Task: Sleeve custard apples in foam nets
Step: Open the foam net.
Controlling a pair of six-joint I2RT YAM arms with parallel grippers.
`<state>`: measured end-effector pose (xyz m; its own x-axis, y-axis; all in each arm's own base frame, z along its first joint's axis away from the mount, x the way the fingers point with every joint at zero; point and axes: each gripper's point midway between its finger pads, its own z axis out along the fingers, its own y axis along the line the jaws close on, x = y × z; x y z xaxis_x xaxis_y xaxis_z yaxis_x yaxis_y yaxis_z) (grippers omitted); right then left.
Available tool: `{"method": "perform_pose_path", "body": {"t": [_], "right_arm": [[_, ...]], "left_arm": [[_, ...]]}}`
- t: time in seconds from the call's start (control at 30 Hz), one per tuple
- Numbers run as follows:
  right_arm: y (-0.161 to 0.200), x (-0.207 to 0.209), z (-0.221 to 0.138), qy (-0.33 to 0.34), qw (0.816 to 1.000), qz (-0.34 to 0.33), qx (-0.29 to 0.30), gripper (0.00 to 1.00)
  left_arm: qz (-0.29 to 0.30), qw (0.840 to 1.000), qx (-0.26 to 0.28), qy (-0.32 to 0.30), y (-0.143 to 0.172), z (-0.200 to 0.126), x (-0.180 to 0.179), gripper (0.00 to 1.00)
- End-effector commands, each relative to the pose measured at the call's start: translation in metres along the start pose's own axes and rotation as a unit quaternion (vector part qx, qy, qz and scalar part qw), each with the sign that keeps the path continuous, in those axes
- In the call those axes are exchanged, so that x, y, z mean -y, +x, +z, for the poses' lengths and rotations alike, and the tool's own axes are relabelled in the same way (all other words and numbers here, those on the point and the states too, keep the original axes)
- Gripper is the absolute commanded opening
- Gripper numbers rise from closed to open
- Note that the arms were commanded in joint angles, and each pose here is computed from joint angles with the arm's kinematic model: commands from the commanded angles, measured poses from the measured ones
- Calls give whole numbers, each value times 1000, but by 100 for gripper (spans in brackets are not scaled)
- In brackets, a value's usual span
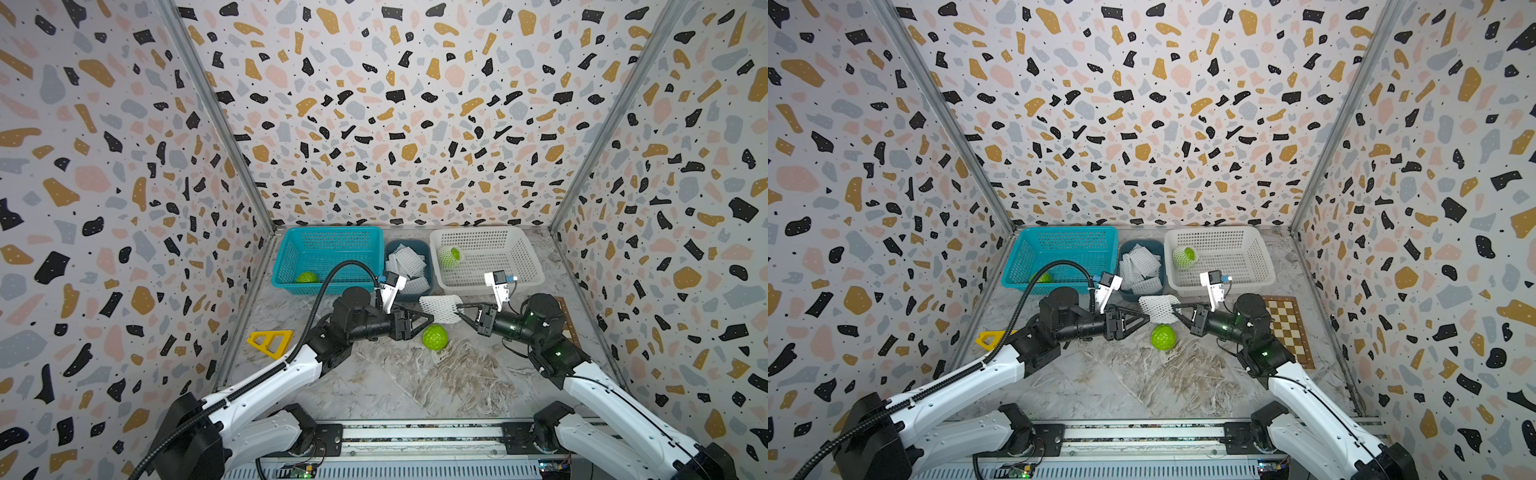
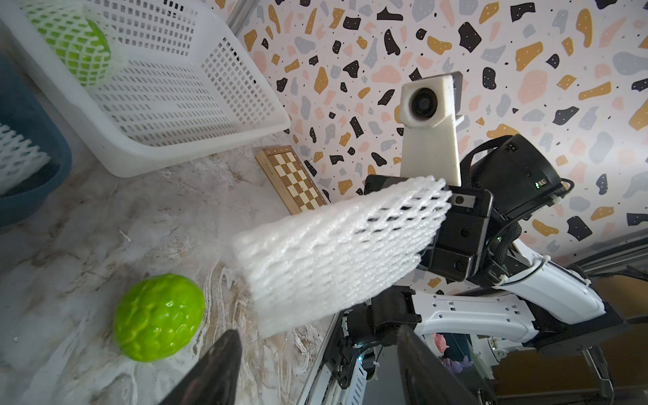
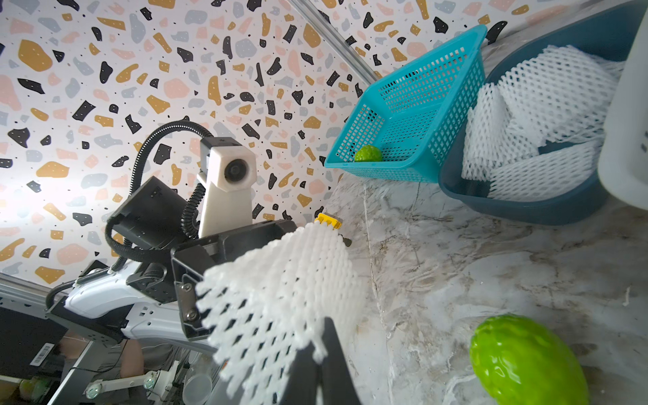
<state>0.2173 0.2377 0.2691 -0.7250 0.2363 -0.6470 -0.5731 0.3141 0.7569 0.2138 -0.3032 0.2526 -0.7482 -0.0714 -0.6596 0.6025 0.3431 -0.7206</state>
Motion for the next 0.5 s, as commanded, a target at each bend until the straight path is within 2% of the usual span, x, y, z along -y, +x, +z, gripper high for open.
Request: {"method": "perform_pose_path", "body": {"t": [0.0,0.23,0.47], "right_arm": [[0,-9,0,-24,1000,-8,-4,0],[6,-5,4,-17,1000,-5,-10,0],[-7,1,-1,3,1000,-7,16,0]], "left_arm": [[16,1000,22,10,-11,0,7,74],[23,998,13,48,-16,9,25,78],[20,998,0,66,-10,6,34,62]]}}
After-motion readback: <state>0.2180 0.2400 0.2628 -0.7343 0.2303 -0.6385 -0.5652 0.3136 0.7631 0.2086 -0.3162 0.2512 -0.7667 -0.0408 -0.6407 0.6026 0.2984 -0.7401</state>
